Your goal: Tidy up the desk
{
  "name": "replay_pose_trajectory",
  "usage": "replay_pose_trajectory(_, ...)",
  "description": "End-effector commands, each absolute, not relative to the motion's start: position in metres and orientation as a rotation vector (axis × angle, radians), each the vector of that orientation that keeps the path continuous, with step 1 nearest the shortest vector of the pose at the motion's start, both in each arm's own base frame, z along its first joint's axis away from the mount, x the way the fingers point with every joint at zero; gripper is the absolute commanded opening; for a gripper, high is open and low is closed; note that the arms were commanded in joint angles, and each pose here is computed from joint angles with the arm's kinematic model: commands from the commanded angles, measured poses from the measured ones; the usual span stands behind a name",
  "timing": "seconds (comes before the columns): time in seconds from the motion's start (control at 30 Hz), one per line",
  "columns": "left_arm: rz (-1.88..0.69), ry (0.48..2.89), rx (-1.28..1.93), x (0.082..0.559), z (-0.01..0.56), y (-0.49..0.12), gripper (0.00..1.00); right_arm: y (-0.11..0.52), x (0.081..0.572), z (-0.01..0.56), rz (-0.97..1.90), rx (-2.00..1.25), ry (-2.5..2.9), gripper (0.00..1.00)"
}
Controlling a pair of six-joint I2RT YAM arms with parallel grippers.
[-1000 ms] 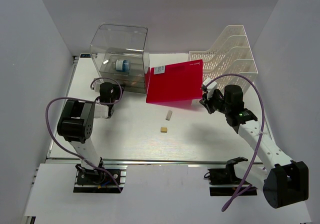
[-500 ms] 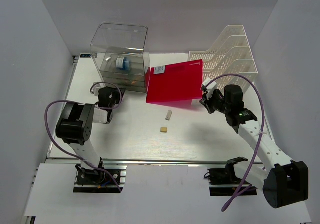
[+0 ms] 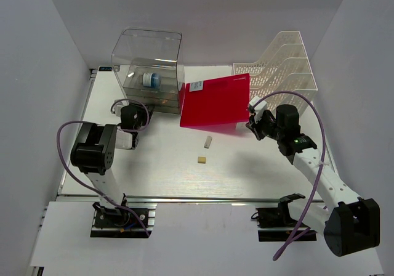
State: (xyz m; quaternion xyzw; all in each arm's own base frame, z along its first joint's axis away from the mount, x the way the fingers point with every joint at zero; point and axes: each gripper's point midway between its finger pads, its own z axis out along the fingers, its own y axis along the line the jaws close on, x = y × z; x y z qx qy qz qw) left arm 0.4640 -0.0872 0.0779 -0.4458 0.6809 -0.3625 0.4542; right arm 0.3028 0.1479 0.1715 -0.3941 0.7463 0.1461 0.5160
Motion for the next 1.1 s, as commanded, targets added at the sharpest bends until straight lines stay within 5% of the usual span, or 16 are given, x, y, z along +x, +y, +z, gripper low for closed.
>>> replay_pose_trajectory(0.0,-0.929,1.634,-1.073,0.476,0.094,-0.087,0.42,0.148,0.308,0.176,0.336,-0.947,1.766,0.0)
replay_pose_trajectory(0.3,-0.96,1.589,-1.058,0.48,0.095,-0.088,0.31,0.148,0.308,0.174,0.334,-0.953,1.771,0.0)
replay_pose_trajectory(1.07,-0.999,1.545,-1.063,0.477,0.078,-0.088,0.23,0.148,0.309,0.172,0.327,-0.954,1.778,0.0)
